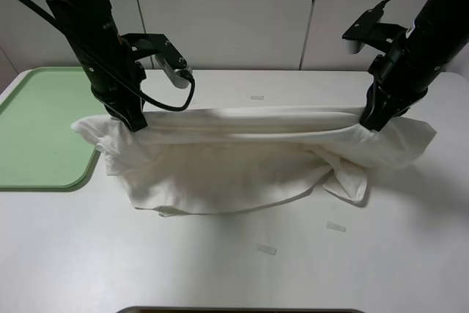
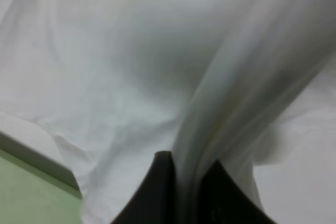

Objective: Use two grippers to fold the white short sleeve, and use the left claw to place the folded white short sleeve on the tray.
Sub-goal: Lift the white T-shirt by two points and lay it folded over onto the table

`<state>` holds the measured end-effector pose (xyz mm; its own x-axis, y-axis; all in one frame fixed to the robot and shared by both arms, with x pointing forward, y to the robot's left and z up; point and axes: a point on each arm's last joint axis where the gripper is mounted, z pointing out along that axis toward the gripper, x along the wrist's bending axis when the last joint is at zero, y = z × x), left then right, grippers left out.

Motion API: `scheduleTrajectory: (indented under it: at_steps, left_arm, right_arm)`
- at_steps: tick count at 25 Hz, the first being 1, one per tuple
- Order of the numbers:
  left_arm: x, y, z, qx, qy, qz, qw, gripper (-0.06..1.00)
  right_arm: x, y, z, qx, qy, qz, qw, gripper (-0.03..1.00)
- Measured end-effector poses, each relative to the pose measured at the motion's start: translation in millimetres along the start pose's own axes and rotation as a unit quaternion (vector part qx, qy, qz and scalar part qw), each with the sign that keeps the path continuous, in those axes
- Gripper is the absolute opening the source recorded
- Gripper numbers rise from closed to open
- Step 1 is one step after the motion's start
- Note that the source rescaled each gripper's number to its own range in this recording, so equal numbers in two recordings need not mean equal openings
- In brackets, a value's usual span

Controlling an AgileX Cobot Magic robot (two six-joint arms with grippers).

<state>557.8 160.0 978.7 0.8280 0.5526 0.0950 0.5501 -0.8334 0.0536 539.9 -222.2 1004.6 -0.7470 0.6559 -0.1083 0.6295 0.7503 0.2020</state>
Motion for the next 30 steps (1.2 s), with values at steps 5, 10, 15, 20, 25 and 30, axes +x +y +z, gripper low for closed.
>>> scheduleTrajectory:
  at_steps: [5,10,15,20,25,30]
  left_arm:
    - [0,0,0,0.000,0.000,0.000,1.000,0.04]
    - [7,-9,0,0.034,0.019,0.012,0.999,0.41]
    - [15,-10,1,0.026,0.042,-0.004,0.999,0.95]
    - [16,-8,1,0.014,0.048,-0.006,0.999,0.99]
    - [16,-7,1,0.013,0.049,-0.006,0.999,1.00]
    - [22,1,-10,-0.022,0.068,-0.028,0.997,1.00]
  right_arm:
    - [2,-1,0,0.005,0.009,0.003,1.000,0.00]
    - [-7,-11,-1,0.039,-0.015,-0.003,0.999,0.46]
    - [-10,-13,-2,0.045,-0.026,0.012,0.999,0.95]
    - [-11,-12,-2,0.039,-0.032,0.013,0.999,1.00]
    - [-11,-11,-4,0.034,-0.035,0.015,0.999,1.00]
    - [-12,-7,-25,-0.028,-0.071,0.048,0.996,1.00]
